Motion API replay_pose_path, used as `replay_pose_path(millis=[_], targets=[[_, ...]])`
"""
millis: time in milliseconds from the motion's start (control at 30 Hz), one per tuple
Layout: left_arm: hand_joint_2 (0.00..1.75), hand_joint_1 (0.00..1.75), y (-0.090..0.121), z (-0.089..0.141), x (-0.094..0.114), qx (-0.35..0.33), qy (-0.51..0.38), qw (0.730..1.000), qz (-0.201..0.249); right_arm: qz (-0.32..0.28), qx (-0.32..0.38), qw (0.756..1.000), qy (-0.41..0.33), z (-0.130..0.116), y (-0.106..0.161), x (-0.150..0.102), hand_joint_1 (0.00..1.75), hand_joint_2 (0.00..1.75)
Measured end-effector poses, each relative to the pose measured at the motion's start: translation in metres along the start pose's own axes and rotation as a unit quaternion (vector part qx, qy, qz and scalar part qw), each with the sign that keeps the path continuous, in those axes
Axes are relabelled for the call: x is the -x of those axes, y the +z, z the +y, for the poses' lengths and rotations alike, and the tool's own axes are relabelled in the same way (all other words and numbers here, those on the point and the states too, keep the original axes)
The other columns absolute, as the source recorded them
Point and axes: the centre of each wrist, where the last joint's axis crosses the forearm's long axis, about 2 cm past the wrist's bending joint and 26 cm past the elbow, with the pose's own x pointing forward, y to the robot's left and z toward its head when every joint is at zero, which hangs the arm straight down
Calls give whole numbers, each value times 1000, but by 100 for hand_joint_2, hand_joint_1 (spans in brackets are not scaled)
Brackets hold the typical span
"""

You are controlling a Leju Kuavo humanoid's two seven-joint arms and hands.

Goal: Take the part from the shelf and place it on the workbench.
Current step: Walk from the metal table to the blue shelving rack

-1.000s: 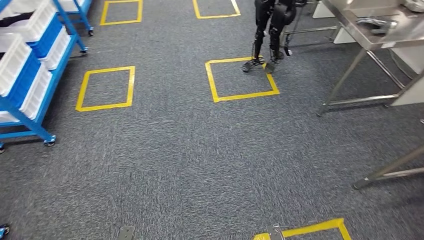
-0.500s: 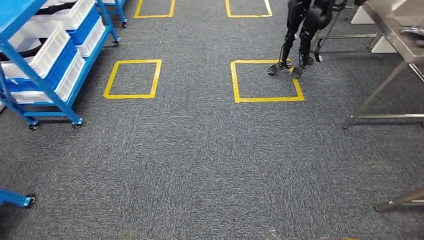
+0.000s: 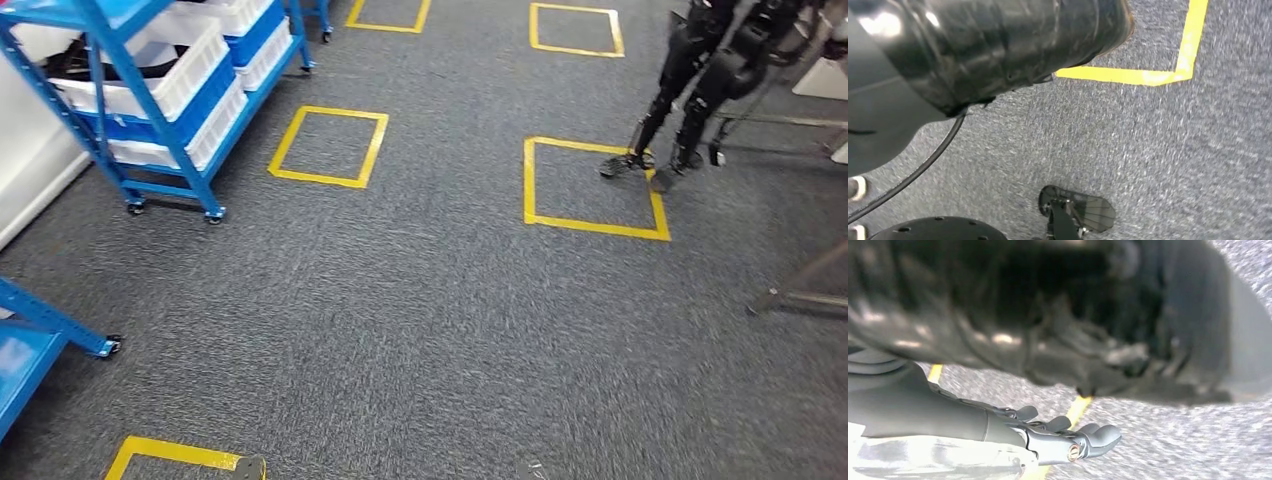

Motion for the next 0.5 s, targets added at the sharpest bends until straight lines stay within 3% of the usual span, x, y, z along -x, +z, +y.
replay_pose_path(millis=[267, 500], targets=[[0, 0, 0, 1, 3, 14, 13, 1000, -7, -14, 20, 1000, -4, -4, -6, -18, 0, 0], [0, 0, 1, -1, 4, 49, 16, 999, 4, -16, 46, 999, -13, -8, -7, -16, 0, 0]])
